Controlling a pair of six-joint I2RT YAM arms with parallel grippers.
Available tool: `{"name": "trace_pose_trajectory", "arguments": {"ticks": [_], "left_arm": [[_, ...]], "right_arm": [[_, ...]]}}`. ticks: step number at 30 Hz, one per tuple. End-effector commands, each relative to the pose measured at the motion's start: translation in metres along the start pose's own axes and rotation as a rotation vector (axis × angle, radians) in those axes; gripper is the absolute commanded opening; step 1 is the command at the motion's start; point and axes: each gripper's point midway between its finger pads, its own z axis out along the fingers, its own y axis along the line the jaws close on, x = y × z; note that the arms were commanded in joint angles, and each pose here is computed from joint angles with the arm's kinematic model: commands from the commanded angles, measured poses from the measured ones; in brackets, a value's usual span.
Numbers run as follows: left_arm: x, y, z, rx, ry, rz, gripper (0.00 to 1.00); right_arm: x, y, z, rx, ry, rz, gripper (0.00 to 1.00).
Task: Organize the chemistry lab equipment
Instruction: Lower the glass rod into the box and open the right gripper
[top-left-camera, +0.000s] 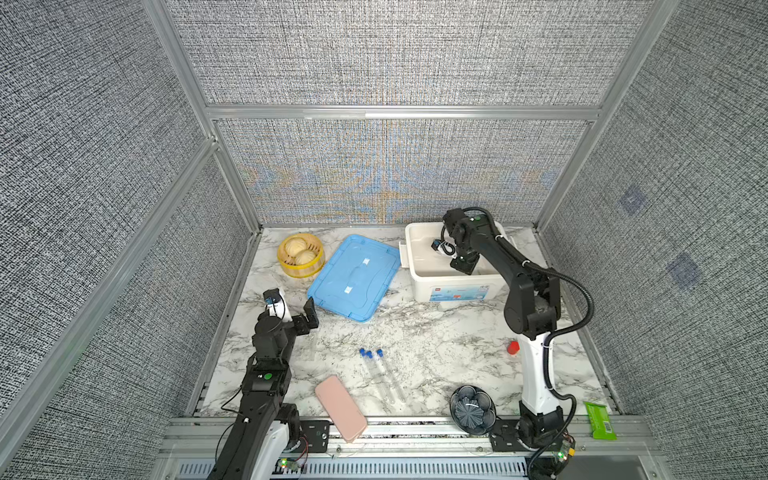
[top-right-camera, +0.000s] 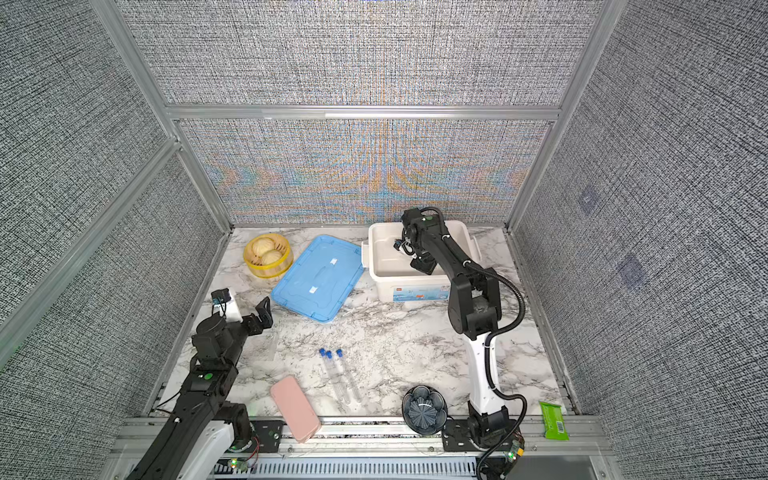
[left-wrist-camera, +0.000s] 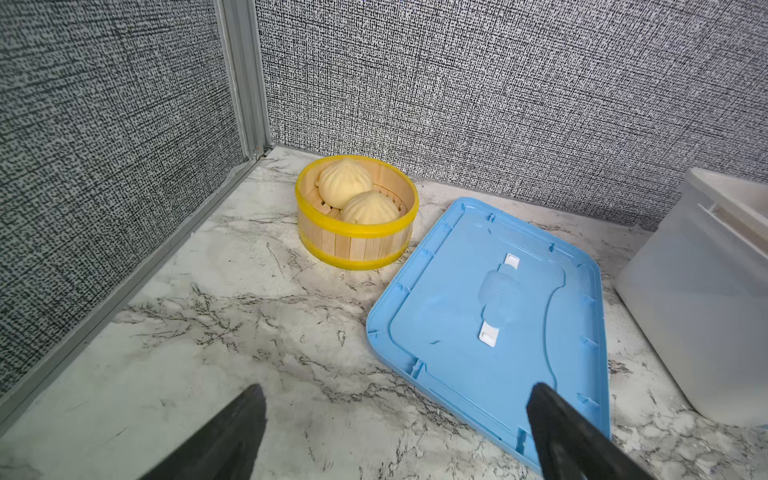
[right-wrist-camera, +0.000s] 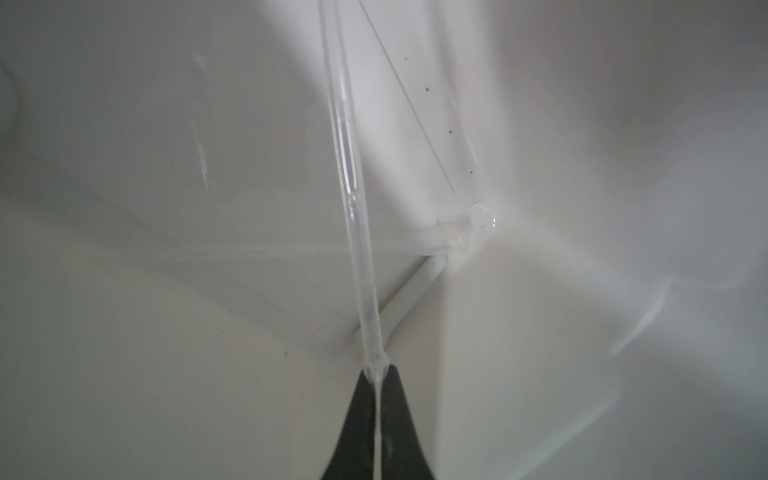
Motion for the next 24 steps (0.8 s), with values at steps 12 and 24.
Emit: {"name": "trace_pose_trajectory", "arguments": {"ticks": [12,24], "left_arm": [[-0.009,0.001,-0.005,-0.007,-0.051,-0.001,0.99],[-0.01,0.001,-0.005,-0.006,-0.054,-0.002,0.99]], "right_arm": [[-0.025,0.0,0.016,-0.075,-0.074,-0.029,0.04],[-0.027,-0.007,0.0,-0.06,-0.12,0.018,0.26]]}}
